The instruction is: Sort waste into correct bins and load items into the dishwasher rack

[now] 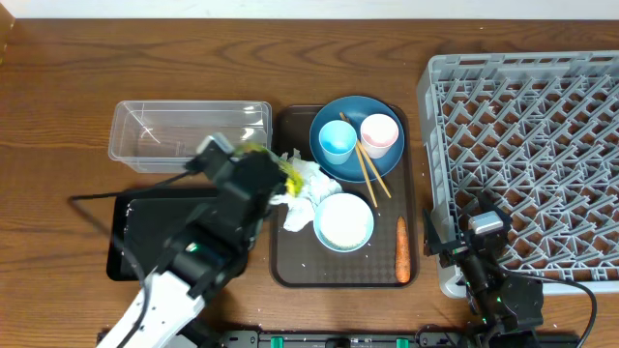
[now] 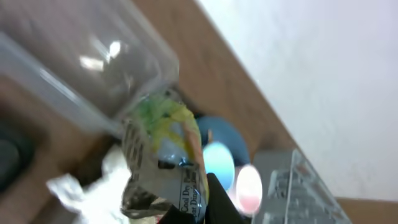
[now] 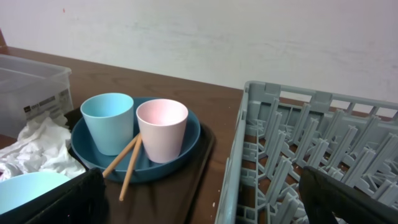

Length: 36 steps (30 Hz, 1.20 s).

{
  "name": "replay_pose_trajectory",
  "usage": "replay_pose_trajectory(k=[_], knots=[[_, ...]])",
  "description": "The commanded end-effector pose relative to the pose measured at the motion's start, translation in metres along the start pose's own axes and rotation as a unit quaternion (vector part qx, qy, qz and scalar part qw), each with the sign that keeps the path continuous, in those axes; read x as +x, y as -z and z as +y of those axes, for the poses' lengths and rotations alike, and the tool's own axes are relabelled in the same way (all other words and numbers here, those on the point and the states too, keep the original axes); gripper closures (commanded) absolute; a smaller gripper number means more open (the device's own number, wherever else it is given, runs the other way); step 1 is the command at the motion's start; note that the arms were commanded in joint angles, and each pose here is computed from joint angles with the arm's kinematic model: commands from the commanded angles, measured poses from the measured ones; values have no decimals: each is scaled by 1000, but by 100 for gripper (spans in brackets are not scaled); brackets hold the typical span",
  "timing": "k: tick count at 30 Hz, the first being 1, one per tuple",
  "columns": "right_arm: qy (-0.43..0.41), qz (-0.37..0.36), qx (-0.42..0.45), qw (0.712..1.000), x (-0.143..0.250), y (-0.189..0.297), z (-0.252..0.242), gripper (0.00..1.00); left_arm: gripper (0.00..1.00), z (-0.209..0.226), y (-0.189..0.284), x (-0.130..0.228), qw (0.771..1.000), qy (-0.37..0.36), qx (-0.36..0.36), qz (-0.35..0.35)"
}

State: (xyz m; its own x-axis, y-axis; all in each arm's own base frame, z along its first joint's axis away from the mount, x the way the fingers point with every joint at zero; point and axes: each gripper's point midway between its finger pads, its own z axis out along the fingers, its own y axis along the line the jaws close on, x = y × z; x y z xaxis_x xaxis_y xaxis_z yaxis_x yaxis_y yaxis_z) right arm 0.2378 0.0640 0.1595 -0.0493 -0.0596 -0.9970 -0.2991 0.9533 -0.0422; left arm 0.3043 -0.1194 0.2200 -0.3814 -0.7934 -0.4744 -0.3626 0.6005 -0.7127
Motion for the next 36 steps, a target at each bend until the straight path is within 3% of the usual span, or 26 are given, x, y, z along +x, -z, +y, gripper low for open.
replay_pose_trajectory(k=[1, 8, 16, 18, 20, 24, 32, 34, 36], knots=[[-6, 1, 2, 1000, 1, 0, -1, 1, 94, 12, 1, -34, 995, -66, -31, -64], [-6, 1, 2, 1000, 1, 0, -1, 1, 94, 61, -32, -83, 982, -45, -130, -127], [-6, 1, 2, 1000, 1, 0, -1, 1, 93, 109, -84, -107, 969, -16, -200, -146], [-6, 1, 2, 1000, 1, 0, -1, 1, 84, 115, -93, -104, 970, -12, -201, -135], [-6, 1, 2, 1000, 1, 0, -1, 1, 57, 116, -98, -100, 973, -9, -197, -120], [-6, 1, 2, 1000, 1, 0, -1, 1, 30, 107, -98, -101, 975, -59, -183, -109], [-6, 1, 2, 1000, 1, 0, -1, 1, 15, 53, -64, -126, 964, -203, -124, -118], [-6, 1, 2, 1000, 1, 0, -1, 1, 16, 42, -53, -131, 961, -222, -112, -119], [-6, 1, 2, 1000, 1, 0, -1, 1, 31, 38, -50, -133, 960, -230, -108, -117]])
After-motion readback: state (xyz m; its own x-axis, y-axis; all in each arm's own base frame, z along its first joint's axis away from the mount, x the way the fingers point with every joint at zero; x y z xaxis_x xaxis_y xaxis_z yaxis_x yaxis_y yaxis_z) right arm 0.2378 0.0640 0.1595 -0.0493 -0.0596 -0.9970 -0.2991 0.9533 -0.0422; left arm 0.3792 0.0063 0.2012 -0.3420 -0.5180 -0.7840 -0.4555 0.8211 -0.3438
